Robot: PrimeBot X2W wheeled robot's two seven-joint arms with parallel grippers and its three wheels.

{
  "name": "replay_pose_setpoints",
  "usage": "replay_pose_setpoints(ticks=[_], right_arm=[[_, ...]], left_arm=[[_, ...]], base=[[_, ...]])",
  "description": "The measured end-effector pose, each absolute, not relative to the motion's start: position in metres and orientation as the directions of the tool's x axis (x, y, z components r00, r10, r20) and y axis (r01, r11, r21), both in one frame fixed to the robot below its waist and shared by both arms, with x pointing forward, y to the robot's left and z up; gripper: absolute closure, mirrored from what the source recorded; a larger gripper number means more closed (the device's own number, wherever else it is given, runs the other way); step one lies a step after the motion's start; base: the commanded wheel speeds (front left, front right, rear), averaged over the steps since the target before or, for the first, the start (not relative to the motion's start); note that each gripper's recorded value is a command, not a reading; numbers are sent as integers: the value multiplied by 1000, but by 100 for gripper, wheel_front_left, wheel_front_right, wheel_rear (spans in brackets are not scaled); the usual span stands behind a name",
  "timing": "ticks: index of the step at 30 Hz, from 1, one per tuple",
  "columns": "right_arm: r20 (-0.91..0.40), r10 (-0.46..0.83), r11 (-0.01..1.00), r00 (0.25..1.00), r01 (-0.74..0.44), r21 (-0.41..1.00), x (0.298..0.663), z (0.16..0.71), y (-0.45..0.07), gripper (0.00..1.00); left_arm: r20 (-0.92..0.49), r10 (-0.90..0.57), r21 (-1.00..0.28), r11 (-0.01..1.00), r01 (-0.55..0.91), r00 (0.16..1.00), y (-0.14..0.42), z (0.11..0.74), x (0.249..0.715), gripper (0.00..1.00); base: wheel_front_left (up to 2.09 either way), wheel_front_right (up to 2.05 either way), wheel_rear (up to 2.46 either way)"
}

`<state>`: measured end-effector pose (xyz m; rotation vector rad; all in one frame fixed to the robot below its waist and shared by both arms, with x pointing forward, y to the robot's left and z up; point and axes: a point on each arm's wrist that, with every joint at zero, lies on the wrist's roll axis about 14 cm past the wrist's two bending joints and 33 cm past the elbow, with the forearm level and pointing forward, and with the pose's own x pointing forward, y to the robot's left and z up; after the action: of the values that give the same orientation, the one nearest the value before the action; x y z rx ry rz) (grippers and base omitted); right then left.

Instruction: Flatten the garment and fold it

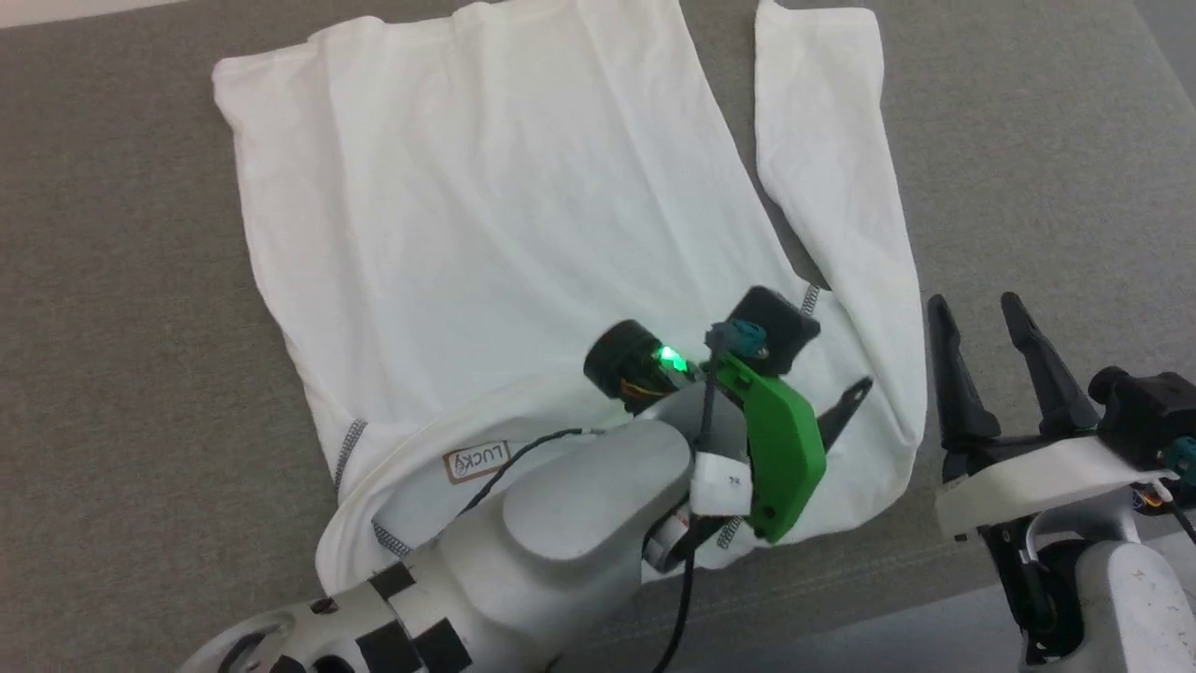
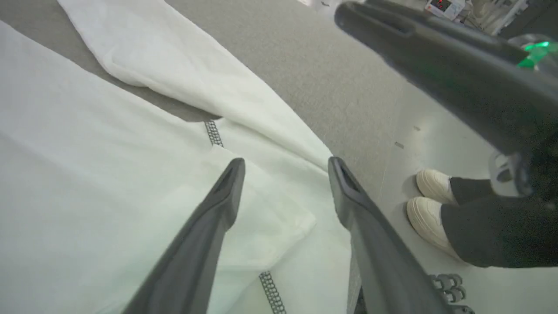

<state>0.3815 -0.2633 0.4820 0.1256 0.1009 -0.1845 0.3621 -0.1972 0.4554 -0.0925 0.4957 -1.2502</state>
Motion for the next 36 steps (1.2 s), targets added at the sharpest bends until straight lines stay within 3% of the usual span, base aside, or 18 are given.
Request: replay_pose_setpoints(ticks=[6,15,25,36], right_arm=[[-76,-152,982,985,159,102,390,498,-261,0],[-50,-104,991,993,107,81,416,513,-257,0],[-74,-94,992,993,99,74,474,512,-268,0],[-184,-186,976,965,203,77,557,492,-313,0]], left_arm=[[-13,-851,-334,498,800,524,-168,519,425,0],[130,-480,-278,822,497,867,-9,554,516,0],[183,-138,-268,946,184,973,128,539,509,0],[179,-4,-244,969,48,984,177,511,513,0]], base=[[0,0,0],[0,0,0],[0,0,0],[0,0,0]])
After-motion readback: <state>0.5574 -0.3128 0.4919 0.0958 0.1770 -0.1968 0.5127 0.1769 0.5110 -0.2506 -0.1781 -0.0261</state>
